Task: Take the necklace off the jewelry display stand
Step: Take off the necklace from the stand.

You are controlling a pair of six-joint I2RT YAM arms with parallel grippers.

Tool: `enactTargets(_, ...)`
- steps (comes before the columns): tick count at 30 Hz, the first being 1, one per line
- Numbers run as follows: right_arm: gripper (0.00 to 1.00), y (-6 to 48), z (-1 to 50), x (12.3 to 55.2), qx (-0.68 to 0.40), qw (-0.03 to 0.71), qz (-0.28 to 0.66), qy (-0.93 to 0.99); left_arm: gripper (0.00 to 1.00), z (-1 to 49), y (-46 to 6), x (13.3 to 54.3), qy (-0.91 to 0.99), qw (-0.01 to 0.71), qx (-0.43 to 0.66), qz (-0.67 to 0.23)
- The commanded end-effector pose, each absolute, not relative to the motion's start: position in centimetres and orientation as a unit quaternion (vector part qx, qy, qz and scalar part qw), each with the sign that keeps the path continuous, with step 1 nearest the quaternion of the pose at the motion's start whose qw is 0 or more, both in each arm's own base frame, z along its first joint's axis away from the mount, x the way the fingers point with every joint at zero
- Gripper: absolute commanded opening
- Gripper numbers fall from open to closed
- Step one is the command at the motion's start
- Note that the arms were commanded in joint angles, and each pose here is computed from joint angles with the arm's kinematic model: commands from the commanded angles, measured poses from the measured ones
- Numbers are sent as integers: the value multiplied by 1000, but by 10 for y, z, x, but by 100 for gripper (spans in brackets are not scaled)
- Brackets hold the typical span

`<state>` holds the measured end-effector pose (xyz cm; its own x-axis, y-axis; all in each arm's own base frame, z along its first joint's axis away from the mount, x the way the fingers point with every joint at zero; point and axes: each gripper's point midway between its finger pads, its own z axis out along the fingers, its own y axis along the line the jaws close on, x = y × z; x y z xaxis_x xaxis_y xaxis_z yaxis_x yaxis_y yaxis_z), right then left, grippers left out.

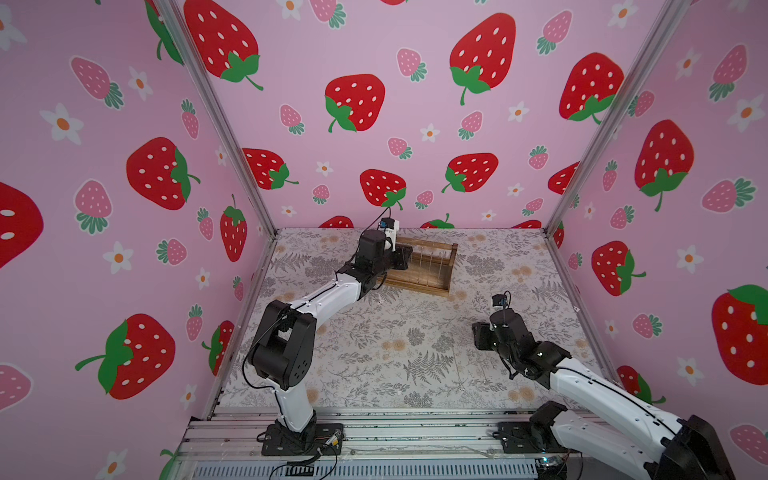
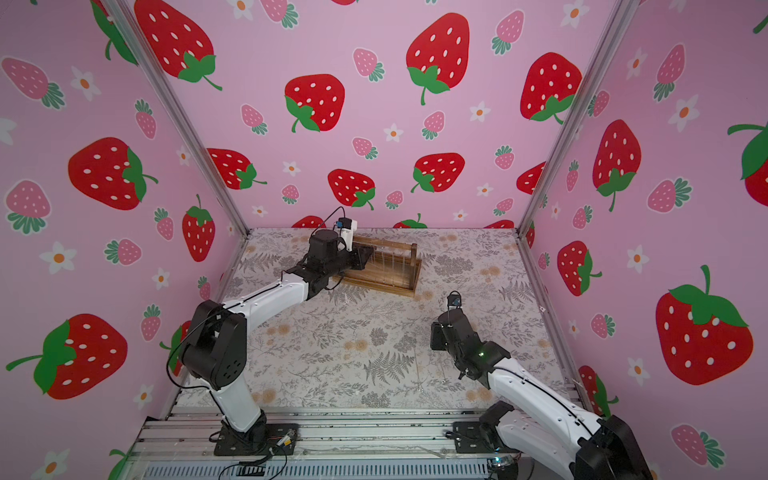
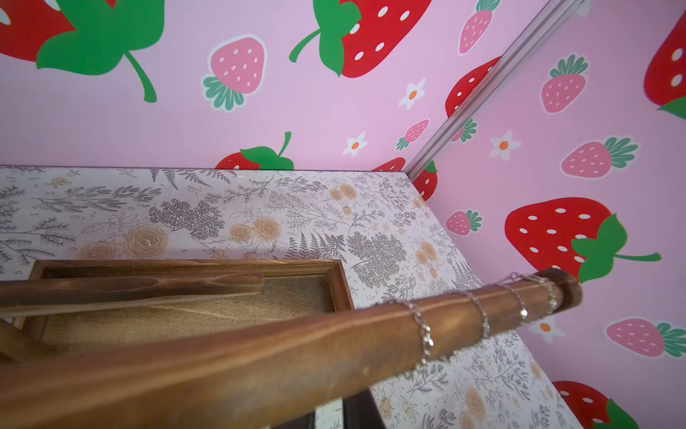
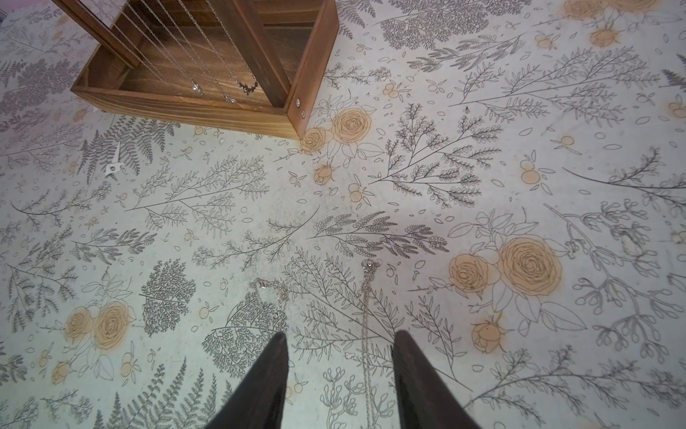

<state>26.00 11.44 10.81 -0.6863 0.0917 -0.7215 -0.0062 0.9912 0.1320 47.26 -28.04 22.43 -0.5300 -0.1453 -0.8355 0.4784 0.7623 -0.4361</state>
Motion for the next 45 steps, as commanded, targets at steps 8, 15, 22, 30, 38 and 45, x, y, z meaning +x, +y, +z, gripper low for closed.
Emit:
enactTargets(8,46,117,106,261,26,395,72,916,7,236,-277,458,793,488,108,-349)
enactTargets(15,46,119,103,261,25,390,76,918,1,222,-269,443,798,483,100,-348)
enactTargets(22,46,121,99,262,22,384,74,920,1,205,-273,437,806,466,101,-351)
enactTargets(30,46,125,93,264,18,374,74,924,1,188,-273,436,815,455,96,-347)
enactTargets(38,46,124,88,265,17,368,64,928,0,166,-277,435,822,436,89,-355)
enactTargets(45,46,125,90,265,17,370,66,926,10,170,-278,431,821,436,94,-356)
